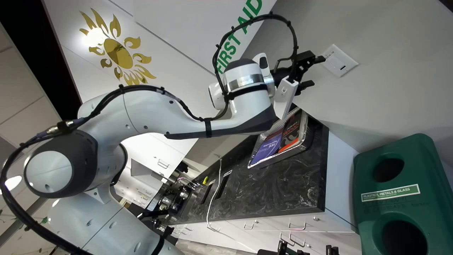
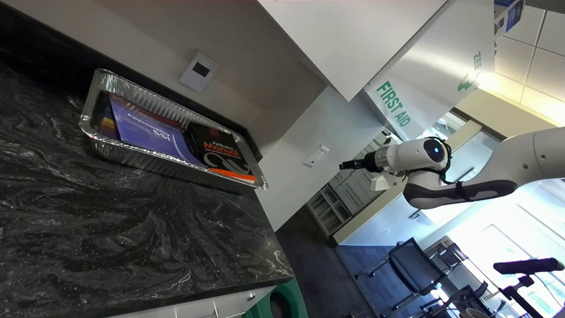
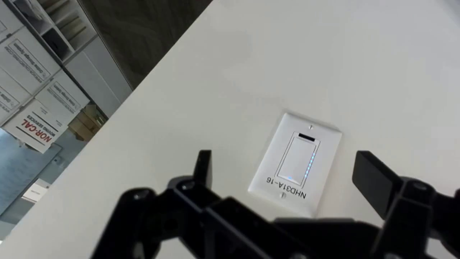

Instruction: Turn off the light switch

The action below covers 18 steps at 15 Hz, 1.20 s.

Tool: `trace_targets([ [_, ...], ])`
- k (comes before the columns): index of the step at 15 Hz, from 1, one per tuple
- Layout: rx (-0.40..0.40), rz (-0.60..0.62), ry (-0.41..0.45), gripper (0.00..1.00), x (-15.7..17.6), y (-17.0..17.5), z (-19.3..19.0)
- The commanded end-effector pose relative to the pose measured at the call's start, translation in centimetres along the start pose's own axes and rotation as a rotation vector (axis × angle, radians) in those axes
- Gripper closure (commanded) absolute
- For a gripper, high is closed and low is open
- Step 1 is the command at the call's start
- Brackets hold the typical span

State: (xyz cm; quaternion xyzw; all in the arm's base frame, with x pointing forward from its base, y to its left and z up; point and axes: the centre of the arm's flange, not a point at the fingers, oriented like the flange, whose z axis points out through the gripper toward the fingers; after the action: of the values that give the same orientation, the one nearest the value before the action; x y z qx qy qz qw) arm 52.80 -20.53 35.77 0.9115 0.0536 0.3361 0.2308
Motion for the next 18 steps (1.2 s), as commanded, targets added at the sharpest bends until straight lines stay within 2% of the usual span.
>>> trace_targets([
  [1, 0.025, 0.004, 0.123, 0.00, -1.4, -2.1, 3.5],
  [7, 0.098, 0.090, 0.179, 0.00, 0.8, -3.7, 6.1],
  [15, 0.202, 0.109, 0.141, 0.00, -2.0, -7.9, 9.4],
  [16, 0.199, 0.098, 0.110, 0.00, 2.4, -6.8, 8.5],
  [18, 0.219, 0.106, 0.108, 0.00, 1.7, -7.3, 9.1],
])
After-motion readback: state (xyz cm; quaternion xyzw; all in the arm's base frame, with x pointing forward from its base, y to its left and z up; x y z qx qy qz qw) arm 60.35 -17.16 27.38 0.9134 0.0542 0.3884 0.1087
